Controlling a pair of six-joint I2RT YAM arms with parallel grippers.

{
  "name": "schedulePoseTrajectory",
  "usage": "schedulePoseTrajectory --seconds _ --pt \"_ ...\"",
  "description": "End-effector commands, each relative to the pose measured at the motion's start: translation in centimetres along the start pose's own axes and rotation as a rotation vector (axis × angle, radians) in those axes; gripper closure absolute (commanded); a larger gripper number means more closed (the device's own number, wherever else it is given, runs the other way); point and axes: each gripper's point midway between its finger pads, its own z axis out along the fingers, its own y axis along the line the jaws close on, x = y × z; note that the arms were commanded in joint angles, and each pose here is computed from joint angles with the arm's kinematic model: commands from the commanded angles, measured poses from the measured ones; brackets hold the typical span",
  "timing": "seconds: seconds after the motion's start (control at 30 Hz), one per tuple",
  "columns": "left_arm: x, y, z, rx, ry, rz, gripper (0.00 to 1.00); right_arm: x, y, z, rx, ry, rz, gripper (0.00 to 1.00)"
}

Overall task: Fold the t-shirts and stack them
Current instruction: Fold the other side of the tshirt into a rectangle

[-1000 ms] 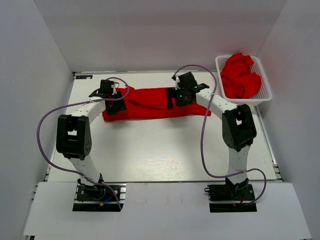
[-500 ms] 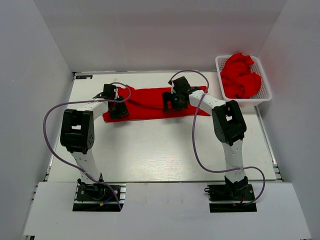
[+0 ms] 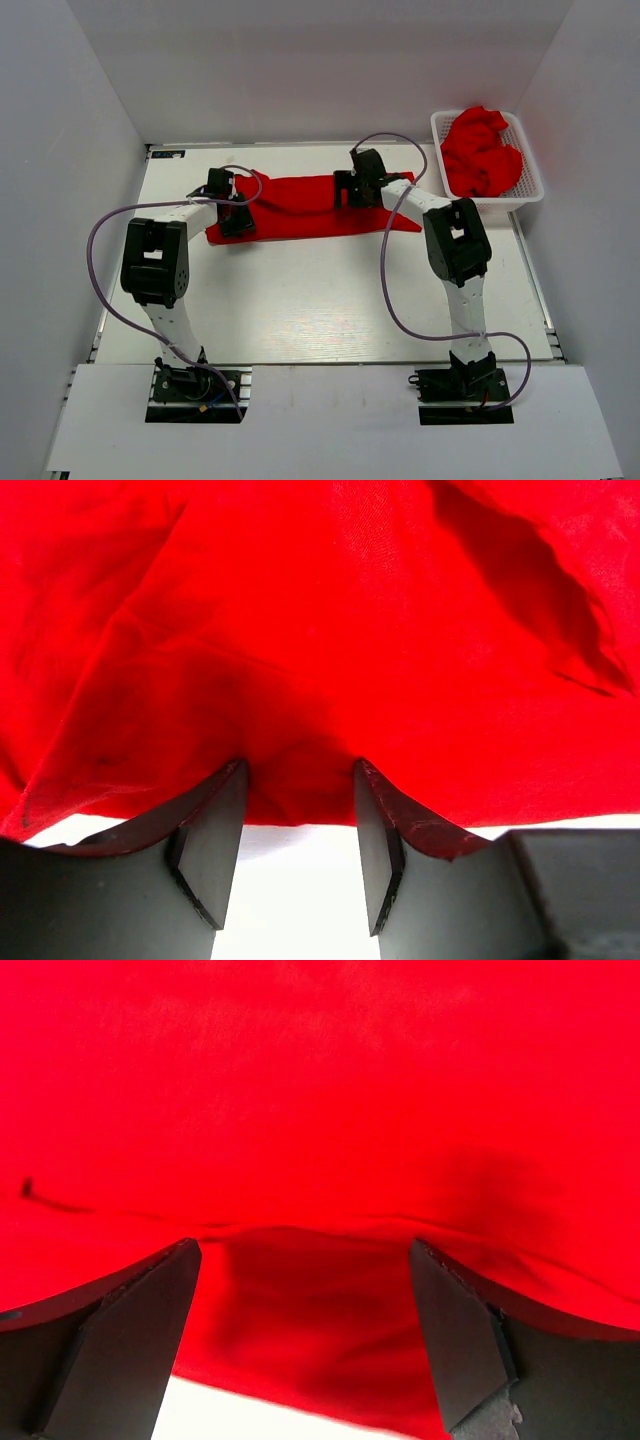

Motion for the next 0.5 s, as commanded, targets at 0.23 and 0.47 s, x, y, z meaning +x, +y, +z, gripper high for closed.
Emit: schedulePoseTrajectory --seconds 0.23,0.47 --pt "1.9 2.4 -0.5 -0.094 0.039 0.009 0.43 -9.9 -2.3 -1.4 0.080 -0.269 0.021 0.10" --pt "0.0 0.8 -2.4 -0.032 -0.017 0.021 0.41 -8.3 -2.9 -5.0 0.106 -0.213 -0.023 0.10"
